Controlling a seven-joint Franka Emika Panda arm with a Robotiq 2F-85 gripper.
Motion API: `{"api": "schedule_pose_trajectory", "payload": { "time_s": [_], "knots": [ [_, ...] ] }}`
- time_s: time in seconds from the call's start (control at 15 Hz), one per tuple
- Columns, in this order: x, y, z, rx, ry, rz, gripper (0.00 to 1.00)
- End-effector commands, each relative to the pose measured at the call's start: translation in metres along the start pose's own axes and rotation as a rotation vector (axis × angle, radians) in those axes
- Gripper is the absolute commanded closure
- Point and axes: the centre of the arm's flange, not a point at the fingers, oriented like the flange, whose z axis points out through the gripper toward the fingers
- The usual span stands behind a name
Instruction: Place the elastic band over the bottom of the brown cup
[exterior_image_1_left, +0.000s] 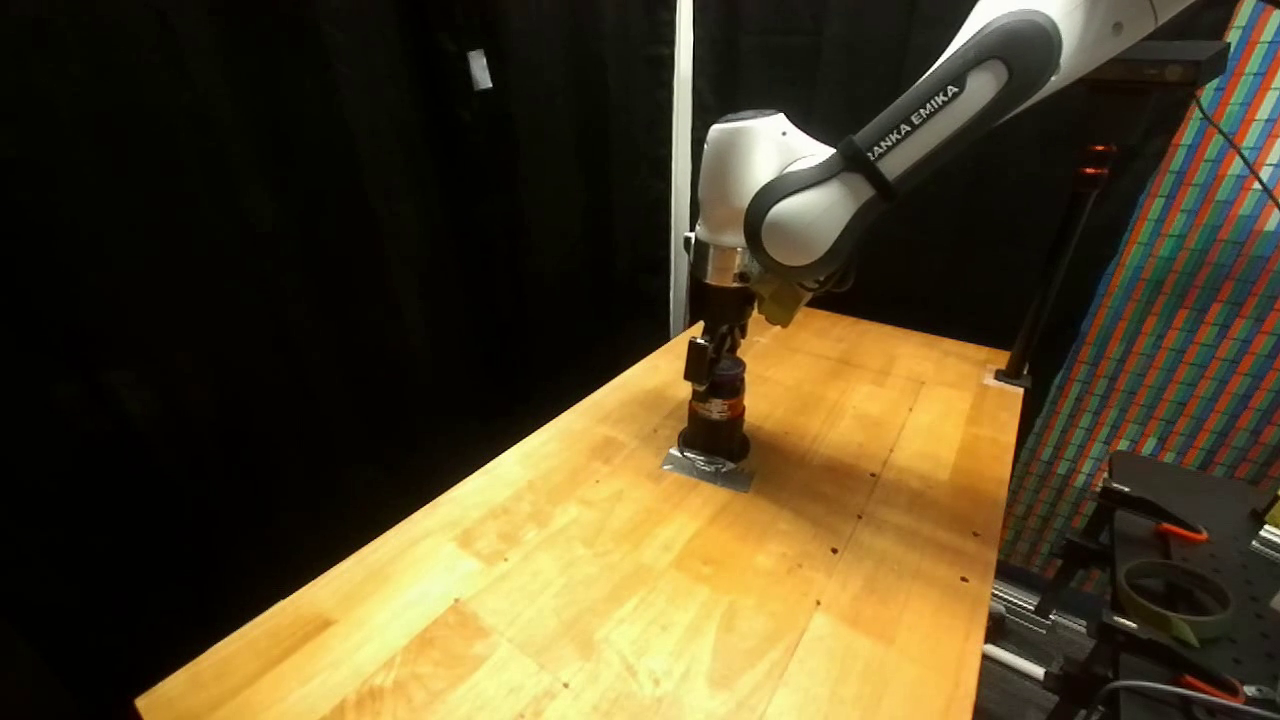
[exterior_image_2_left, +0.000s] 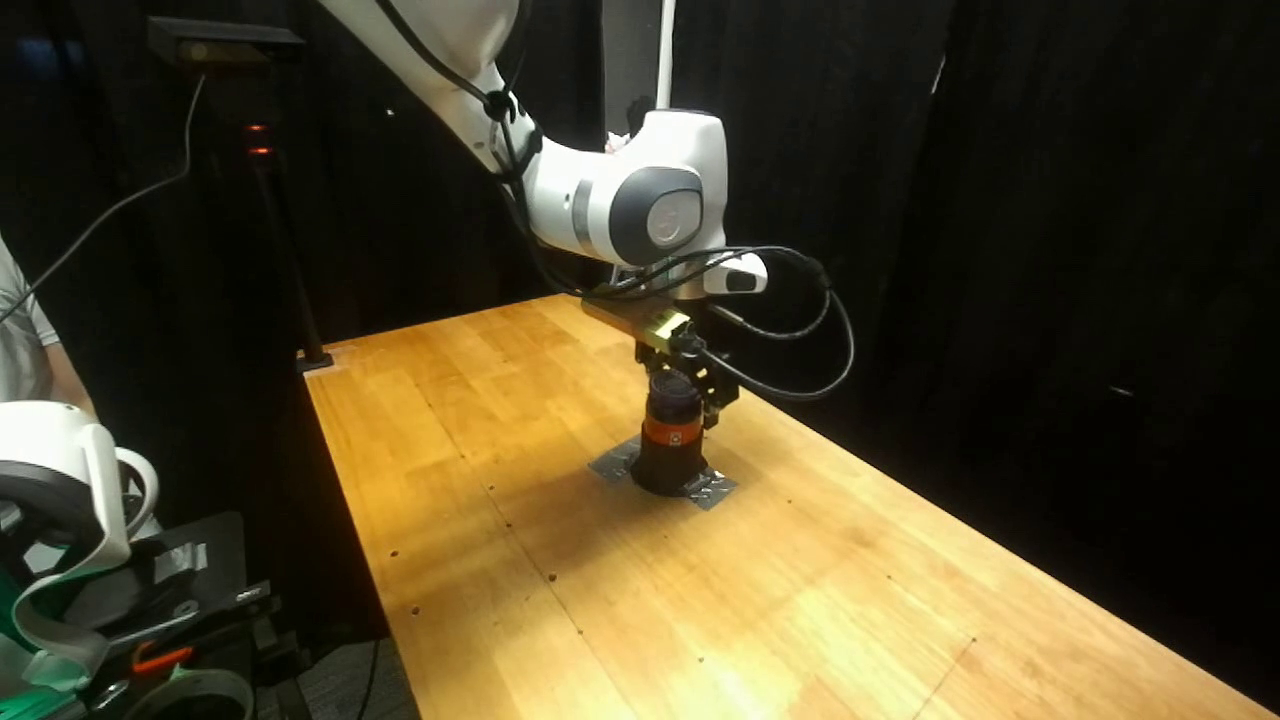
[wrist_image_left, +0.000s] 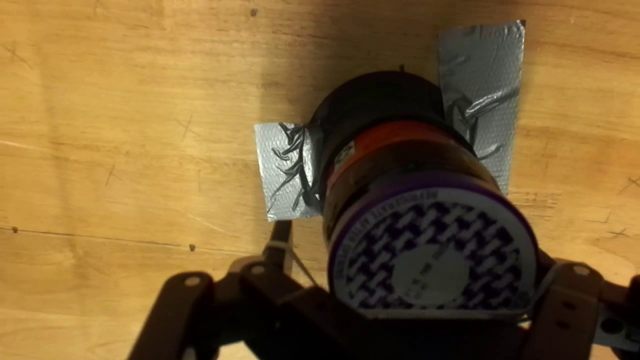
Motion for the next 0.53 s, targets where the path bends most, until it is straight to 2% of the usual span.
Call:
{"api": "schedule_pose_trajectory", "payload": {
  "time_s": [0.0,0.2,0.47],
  "knots": [
    [-0.016,0.008,-0.015,0.015,-0.069,-0.03,0.0],
    [-0.028,0.014,-0.017,0.025,-0.108,-0.054,0.0],
    [-0.044,0.023,-0.015,0.104,-0.2,-0.105,0.0]
  ]
}}
